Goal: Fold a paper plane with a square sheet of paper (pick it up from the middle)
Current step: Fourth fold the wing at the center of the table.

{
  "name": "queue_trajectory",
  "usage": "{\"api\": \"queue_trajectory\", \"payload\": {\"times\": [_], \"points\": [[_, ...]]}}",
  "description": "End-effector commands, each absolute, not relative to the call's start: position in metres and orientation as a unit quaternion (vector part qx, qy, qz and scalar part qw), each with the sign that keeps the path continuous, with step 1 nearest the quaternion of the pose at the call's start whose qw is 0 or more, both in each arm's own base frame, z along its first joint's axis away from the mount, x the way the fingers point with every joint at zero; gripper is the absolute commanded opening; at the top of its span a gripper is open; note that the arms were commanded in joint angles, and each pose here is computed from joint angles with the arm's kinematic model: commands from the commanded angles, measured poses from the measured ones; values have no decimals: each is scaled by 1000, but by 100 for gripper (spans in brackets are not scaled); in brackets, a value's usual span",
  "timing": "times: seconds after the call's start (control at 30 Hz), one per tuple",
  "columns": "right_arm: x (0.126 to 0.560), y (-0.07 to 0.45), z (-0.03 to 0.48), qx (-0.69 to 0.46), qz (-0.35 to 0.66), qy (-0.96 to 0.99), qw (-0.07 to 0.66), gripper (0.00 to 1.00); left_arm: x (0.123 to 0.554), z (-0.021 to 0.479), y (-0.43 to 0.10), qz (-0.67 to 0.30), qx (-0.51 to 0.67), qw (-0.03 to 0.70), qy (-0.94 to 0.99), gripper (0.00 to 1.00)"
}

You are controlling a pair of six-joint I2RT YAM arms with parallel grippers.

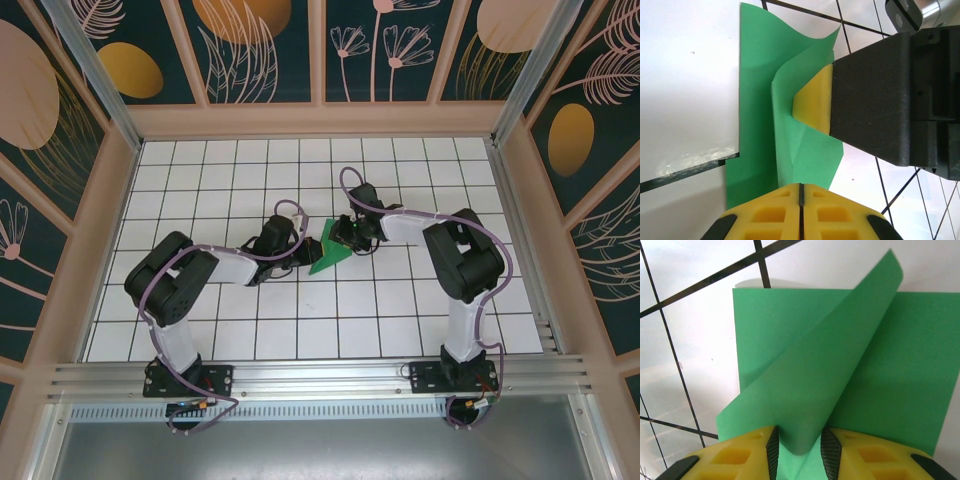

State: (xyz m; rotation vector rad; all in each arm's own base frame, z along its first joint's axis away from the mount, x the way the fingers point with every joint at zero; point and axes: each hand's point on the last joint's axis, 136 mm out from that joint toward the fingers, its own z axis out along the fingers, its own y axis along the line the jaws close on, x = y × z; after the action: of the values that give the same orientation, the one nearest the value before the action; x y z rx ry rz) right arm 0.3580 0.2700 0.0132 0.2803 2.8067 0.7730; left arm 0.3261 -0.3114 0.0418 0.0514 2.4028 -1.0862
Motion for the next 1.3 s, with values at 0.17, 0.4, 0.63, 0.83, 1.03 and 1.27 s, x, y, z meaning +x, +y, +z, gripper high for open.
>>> {"api": "queue_trajectory", "payload": {"times": [0.17,0.4,0.63,0.83,1.03,1.27], "points": [[310,217,-70,135,133,982,24,35,333,29,-307,-368,13,246,897,10],[309,215,-71,136,130,982,21,33,334,22,-303,-353,8,241,904,10],[310,217,-71,129,133,983,22,35,334,20,-301,-347,6,240,906,9],[308,215,-74,127,123,984,17,37,333,16,-300,-341,4,235,910,9],[306,214,-79,122,113,986,13,38,333,11,-299,-333,2,229,914,9],[305,212,-81,123,106,987,12,37,332,8,-298,-331,3,224,917,9]]}}
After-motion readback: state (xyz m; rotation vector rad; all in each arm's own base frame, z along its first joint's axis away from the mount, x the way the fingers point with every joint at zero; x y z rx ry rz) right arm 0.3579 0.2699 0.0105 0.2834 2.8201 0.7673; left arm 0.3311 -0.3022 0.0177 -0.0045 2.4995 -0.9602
